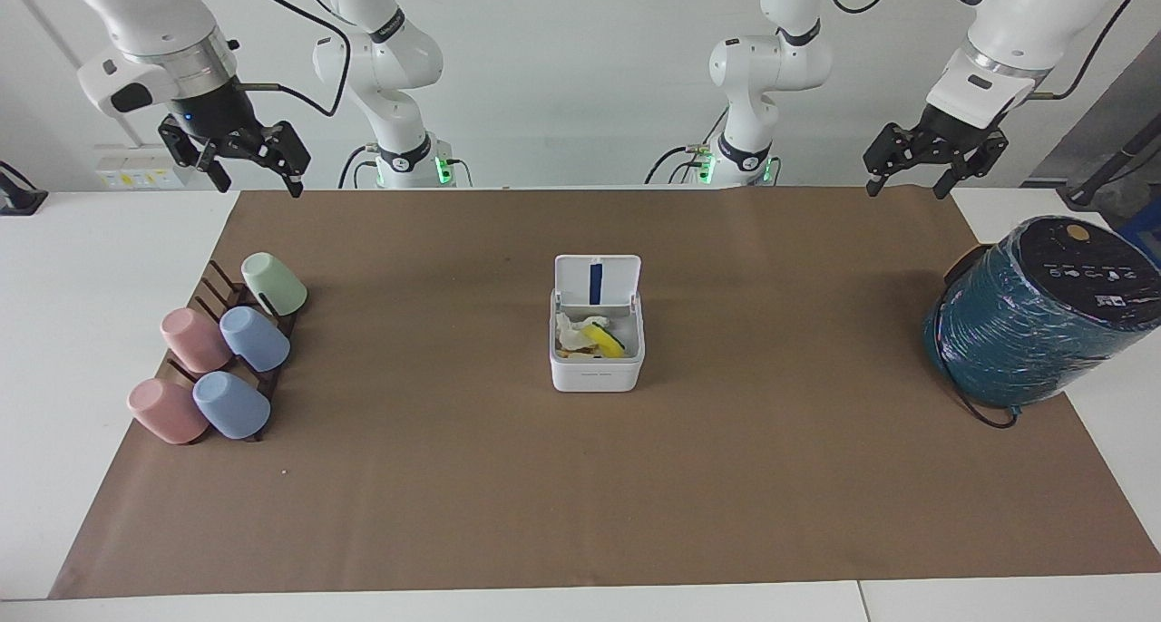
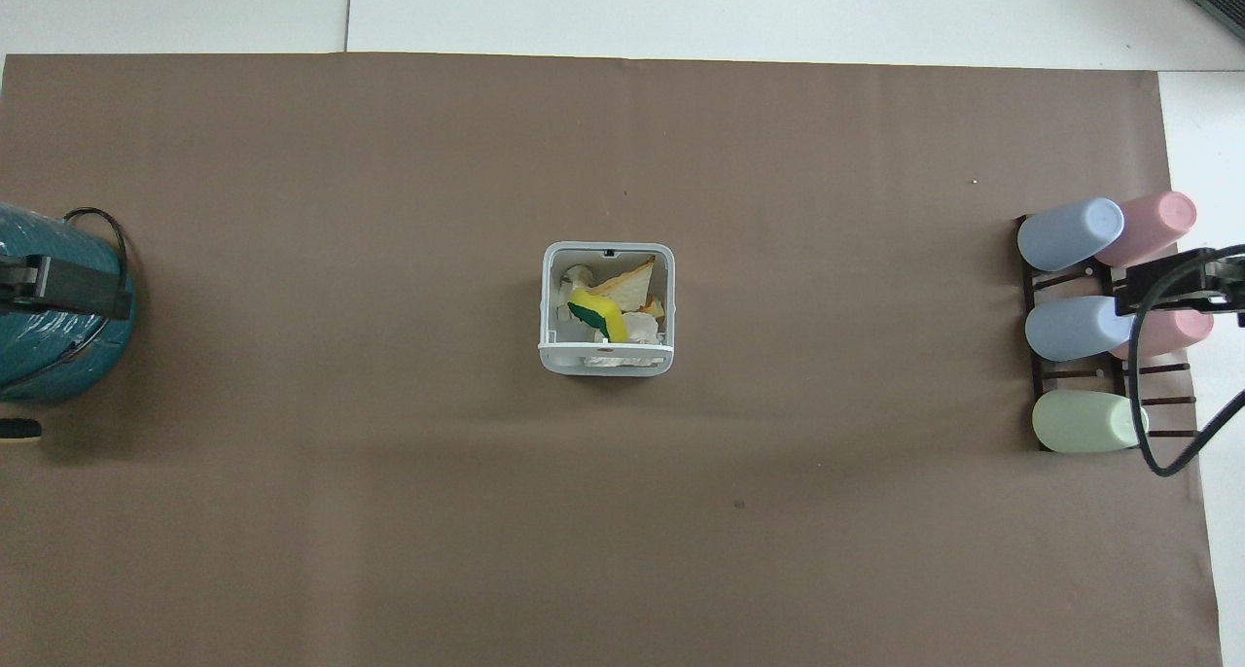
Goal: Close trash can lid
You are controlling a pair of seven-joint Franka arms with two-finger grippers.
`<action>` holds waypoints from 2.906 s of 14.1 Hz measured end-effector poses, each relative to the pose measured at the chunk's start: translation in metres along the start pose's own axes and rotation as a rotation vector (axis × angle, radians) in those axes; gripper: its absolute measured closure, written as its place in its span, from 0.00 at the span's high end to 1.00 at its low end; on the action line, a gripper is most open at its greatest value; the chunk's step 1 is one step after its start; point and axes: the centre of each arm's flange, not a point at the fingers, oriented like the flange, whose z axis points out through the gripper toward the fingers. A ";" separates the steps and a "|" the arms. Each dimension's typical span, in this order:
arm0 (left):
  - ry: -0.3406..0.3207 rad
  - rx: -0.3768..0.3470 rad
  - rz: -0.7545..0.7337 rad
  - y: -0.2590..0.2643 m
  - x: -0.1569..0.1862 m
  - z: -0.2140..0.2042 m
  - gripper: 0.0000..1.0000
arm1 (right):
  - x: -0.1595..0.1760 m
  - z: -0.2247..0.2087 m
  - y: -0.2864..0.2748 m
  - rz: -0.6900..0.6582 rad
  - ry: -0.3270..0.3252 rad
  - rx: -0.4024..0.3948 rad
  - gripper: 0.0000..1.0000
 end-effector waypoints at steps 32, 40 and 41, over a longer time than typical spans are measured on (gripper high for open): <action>0.174 -0.080 0.286 0.330 -0.089 0.087 0.01 | 0.000 0.000 0.000 0.000 0.000 0.000 1.00; 0.218 -0.112 0.284 0.377 -0.055 0.161 0.01 | 0.000 0.000 0.000 0.000 0.000 0.000 1.00; 0.230 -0.117 0.277 0.377 -0.050 0.164 0.01 | 0.000 0.000 0.000 0.000 0.000 0.000 1.00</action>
